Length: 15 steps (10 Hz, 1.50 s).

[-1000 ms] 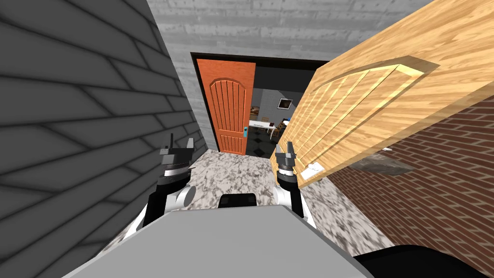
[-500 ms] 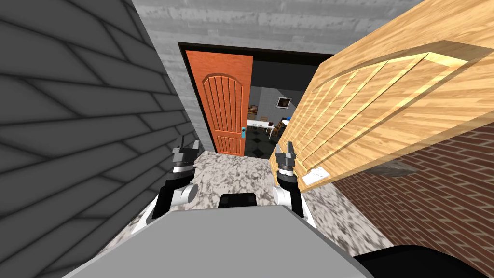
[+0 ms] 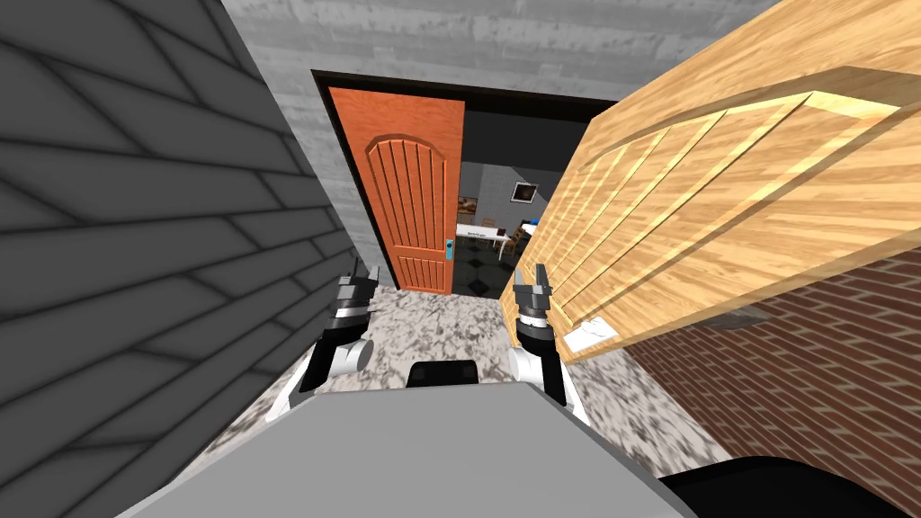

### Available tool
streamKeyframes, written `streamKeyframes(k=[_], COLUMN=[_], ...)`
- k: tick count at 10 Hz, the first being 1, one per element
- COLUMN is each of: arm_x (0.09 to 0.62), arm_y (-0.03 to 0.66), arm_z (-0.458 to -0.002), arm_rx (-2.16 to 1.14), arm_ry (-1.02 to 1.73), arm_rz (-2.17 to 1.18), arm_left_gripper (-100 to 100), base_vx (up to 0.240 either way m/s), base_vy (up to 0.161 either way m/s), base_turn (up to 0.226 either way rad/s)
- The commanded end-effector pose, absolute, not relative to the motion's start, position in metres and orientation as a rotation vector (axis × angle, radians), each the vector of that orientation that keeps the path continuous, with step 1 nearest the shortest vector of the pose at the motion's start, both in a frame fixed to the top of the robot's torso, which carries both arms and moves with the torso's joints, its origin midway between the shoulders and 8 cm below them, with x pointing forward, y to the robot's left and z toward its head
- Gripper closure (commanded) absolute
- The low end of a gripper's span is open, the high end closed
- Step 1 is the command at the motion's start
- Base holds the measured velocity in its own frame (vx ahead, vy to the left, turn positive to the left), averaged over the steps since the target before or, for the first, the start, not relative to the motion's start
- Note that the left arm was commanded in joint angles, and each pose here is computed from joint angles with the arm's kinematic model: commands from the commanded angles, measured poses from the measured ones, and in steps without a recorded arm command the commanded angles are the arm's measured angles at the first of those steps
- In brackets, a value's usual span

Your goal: Pull the door open

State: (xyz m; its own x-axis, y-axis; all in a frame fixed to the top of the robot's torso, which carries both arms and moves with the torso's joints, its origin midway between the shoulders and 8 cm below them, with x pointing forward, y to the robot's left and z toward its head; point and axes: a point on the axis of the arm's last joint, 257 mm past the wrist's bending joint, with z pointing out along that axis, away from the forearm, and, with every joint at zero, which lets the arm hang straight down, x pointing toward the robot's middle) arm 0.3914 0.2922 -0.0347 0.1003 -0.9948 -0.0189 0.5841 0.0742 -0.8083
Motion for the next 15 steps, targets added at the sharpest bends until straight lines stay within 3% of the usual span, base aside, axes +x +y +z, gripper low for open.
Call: streamKeyframes(k=[1,15], arm_x=[0.400,0.460], arm_y=[0.291,0.294], arm_z=[-0.046,-0.146], arm_rx=[-0.768,-0.952], arm_ry=[0.723,0.905], arm_rz=[-1.339,-1.287], arm_left_gripper=[-100,-100], base_vx=[0.104,0.103], base_vy=[-0.052,-0.038], base_turn=[-0.038,-0.049])
